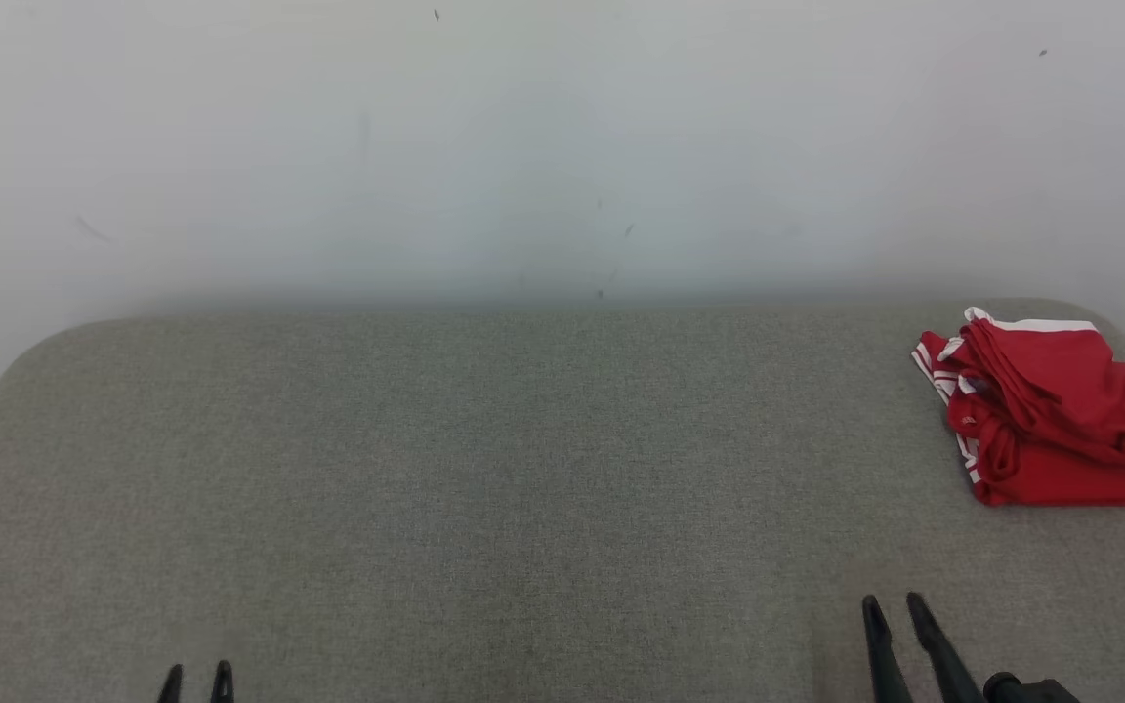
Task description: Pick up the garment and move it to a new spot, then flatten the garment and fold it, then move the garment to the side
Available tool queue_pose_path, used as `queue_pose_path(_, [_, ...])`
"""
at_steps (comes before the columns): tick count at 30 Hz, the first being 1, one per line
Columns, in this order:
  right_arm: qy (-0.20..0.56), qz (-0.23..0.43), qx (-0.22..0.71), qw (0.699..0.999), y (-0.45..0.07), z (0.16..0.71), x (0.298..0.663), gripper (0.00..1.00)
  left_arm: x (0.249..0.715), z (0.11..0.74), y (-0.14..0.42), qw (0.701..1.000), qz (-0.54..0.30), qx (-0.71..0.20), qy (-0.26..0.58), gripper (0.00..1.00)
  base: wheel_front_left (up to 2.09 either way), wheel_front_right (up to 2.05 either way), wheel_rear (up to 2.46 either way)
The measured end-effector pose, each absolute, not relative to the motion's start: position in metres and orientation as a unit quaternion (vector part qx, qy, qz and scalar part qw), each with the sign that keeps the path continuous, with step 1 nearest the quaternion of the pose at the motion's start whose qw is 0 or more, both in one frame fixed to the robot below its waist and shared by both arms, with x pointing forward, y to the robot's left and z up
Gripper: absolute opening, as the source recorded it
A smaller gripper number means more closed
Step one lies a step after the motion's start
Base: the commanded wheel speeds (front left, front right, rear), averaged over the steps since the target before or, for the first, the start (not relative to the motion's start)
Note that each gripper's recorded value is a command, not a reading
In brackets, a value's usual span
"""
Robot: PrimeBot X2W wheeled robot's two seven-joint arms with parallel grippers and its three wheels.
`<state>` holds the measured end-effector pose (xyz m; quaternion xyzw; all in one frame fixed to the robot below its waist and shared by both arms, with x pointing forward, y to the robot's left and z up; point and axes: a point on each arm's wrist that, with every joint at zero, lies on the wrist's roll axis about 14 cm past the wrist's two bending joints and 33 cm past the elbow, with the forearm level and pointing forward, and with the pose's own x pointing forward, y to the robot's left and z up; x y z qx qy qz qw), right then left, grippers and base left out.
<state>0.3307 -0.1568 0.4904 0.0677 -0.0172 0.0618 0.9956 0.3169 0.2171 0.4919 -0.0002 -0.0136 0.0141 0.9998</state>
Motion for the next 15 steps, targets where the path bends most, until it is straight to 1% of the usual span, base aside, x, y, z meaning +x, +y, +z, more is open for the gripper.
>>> queue_pose_path(5, [0.018,0.055,0.079,0.995,-0.159,0.470,0.323,0.00,0.314,0.476,0.213,1.000,0.016,-0.015,0.012,0.00,0.00,0.00,0.00])
queue_pose_path(15, [0.035,0.020,0.162,0.986,-0.174,0.466,0.326,0.00,0.317,0.472,0.211,0.993,0.027,-0.108,0.024,0.00,0.00,0.00,0.00])
